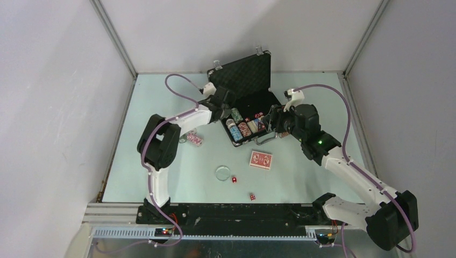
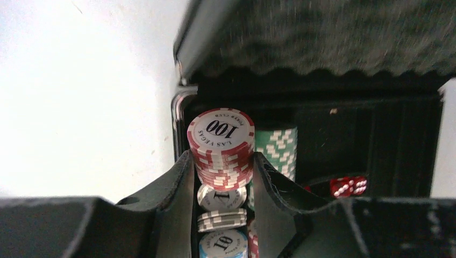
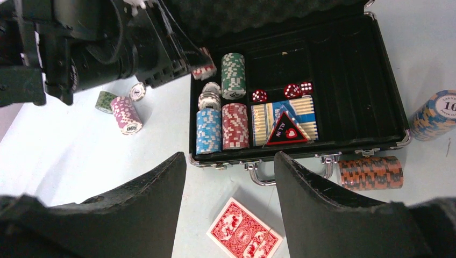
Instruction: Pack up texas hold em set
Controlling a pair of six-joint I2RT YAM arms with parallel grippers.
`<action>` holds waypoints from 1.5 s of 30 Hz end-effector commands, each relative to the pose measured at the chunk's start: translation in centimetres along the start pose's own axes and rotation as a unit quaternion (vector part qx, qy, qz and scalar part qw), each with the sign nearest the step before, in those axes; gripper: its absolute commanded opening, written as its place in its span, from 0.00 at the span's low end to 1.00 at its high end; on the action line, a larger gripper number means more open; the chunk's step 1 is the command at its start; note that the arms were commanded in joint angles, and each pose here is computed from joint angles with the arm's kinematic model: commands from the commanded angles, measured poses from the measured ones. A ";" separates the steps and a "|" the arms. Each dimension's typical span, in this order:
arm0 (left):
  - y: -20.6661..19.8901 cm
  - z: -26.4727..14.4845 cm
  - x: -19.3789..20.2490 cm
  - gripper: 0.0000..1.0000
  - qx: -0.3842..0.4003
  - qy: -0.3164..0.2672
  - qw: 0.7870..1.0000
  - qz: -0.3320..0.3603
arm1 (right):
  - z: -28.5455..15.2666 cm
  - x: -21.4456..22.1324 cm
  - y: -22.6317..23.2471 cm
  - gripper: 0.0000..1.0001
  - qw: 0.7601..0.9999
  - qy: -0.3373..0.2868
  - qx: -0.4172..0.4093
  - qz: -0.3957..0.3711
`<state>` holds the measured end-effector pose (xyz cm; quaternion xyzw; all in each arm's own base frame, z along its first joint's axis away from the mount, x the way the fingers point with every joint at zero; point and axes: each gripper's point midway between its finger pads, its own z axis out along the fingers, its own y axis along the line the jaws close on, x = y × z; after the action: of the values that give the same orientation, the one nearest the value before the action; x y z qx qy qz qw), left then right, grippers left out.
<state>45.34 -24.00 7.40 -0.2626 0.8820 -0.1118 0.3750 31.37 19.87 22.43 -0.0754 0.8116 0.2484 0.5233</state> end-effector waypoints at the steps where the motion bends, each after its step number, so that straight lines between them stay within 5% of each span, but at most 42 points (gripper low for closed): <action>1: 0.5 0.0 3.2 0.00 -0.013 0.034 0.998 0.043 | -0.6 -1.0 0.3 0.64 1.000 -0.018 -0.005 0.005; 45: -0.8 -2.0 2.9 0.04 0.045 0.143 0.986 0.068 | -0.1 -0.8 0.6 0.63 1.000 -0.013 -0.015 0.008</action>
<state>41.65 -26.06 5.72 -0.1725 0.9396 -0.1515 0.2539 31.06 19.94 22.48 -0.0761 0.8124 0.2549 0.5188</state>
